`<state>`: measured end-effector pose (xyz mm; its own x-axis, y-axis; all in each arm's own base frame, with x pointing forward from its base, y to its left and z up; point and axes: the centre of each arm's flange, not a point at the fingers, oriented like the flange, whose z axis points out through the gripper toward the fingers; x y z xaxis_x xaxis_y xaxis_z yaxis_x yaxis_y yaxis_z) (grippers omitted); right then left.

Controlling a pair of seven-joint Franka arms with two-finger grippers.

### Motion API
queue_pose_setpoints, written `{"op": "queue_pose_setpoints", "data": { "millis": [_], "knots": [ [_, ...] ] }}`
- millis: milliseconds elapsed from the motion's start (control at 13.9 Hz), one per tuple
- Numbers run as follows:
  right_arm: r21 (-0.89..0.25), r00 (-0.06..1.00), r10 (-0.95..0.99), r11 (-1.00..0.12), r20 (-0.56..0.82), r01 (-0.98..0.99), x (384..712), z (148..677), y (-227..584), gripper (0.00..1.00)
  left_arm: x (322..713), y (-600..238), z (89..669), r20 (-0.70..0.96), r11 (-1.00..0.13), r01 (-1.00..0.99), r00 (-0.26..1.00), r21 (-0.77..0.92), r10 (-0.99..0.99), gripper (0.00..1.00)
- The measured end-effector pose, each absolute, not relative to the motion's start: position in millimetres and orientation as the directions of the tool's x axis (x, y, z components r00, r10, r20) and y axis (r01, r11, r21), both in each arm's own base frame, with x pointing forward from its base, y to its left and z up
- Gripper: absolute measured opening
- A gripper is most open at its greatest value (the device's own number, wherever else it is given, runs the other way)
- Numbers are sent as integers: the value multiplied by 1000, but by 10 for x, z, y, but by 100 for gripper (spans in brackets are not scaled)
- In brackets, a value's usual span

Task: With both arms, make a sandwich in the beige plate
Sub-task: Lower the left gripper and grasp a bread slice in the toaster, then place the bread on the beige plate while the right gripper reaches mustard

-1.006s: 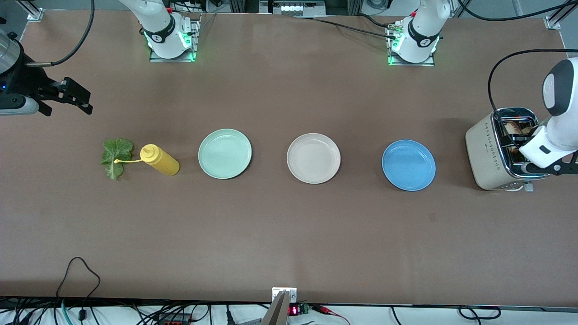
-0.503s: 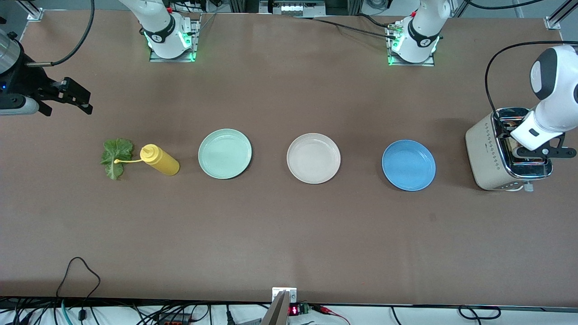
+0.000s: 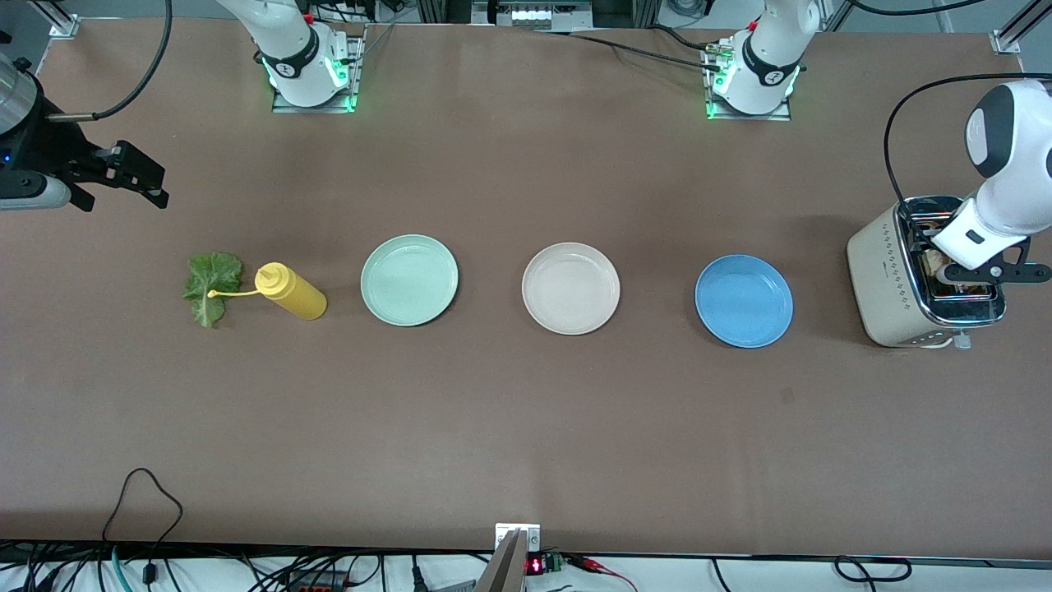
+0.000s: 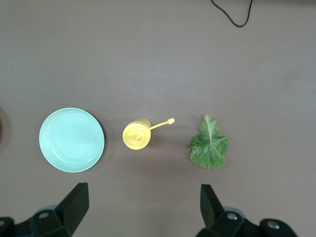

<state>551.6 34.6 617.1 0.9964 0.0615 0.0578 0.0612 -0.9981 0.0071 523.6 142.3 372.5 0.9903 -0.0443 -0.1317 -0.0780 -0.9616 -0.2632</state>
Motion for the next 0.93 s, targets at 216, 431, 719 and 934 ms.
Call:
{"op": "queue_pose_setpoints", "data": {
  "millis": [216, 431, 719, 934],
  "knots": [
    [7, 996, 62, -998, 58, 61, 5516, 6170, 346, 100, 5220, 1553, 3607, -126, -964, -60, 992, -258, -28, 52],
    [7, 996, 61, -998, 57, 61, 5517, 6169, 346, 100, 5222, 1557, 3561, -132, -965, -62, 991, -255, -29, 13],
    [7, 996, 61, -998, 57, 61, 5517, 6168, 346, 100, 5228, 1552, 3577, -132, -965, -62, 991, -256, -29, 8],
    [7, 996, 61, -998, 57, 61, 5518, 6167, 345, 100, 5280, 1555, 3953, -157, -961, -48, 988, -272, -4, 8]
  ]
}}
